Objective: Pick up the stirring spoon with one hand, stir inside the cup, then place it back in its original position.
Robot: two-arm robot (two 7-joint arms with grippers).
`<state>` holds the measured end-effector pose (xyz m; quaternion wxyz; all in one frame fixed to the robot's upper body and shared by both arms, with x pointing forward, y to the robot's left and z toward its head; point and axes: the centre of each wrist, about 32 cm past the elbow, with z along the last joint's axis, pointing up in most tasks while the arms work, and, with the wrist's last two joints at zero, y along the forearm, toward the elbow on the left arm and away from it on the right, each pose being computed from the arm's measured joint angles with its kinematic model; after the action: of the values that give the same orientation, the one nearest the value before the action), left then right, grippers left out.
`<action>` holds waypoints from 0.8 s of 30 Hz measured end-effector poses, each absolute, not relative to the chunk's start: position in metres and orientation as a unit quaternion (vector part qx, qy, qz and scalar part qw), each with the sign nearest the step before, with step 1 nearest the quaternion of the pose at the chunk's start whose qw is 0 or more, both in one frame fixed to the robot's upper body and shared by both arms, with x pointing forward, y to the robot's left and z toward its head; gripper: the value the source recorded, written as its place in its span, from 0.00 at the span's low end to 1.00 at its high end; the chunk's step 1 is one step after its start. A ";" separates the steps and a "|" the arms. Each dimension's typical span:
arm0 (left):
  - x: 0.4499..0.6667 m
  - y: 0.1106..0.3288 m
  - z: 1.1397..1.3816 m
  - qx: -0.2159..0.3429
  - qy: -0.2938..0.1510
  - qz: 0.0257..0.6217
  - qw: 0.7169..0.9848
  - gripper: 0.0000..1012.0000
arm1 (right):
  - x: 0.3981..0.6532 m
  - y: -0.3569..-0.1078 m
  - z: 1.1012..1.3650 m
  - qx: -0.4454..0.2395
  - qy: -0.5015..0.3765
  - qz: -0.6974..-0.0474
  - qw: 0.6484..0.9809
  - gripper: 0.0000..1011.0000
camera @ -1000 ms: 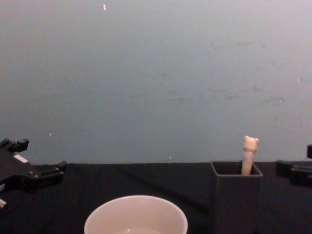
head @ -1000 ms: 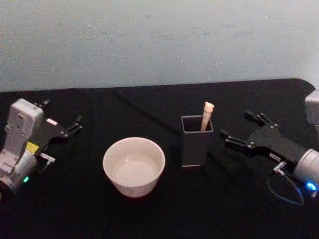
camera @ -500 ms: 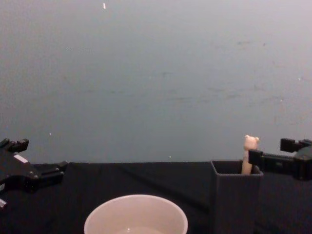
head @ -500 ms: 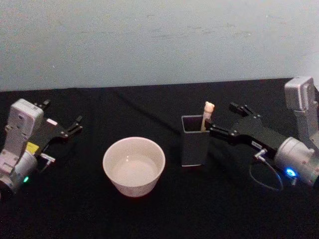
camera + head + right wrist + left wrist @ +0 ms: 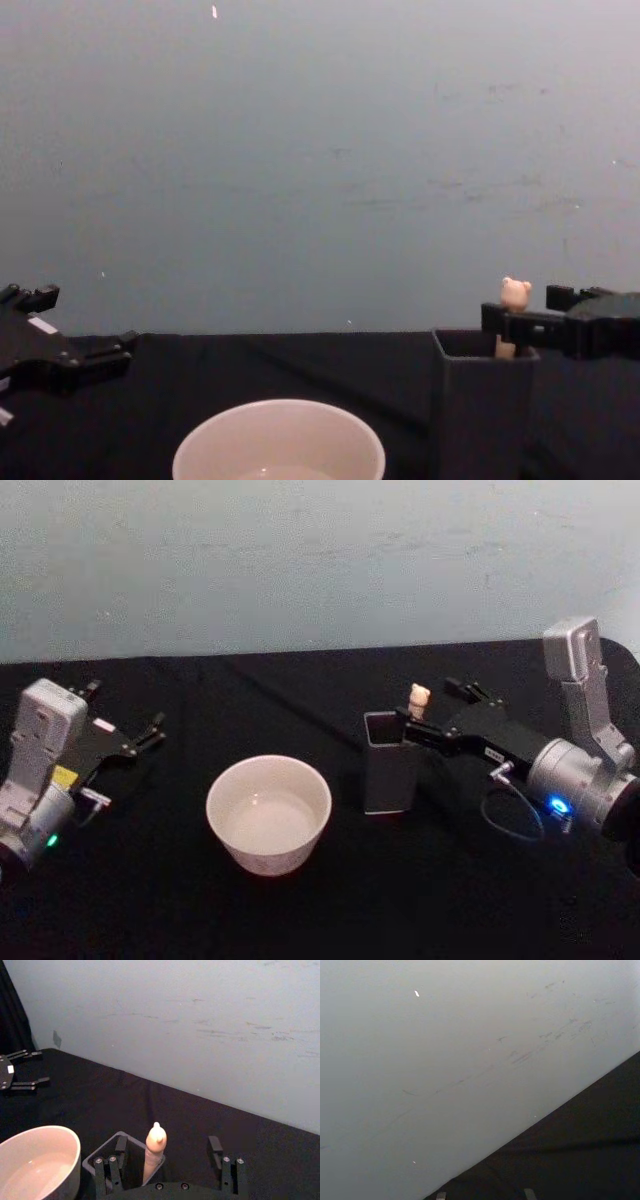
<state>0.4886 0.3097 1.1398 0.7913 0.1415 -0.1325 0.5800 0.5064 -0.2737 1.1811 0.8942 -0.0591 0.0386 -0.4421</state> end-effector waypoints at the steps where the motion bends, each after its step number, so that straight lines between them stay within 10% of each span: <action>1: 0.489 0.310 1.140 0.141 -0.132 0.580 0.791 0.99 | 0.508 -0.273 1.181 -0.058 0.040 -0.442 0.894 0.99; 24: 0.489 0.310 1.140 0.142 -0.132 0.580 0.791 0.99 | 0.513 -0.271 1.181 -0.056 0.045 -0.442 0.894 0.99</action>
<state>0.4886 0.3097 1.1398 0.7913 0.1415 -0.1325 0.5799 0.5129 -0.2707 1.1810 0.8943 -0.0558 0.0448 -0.4417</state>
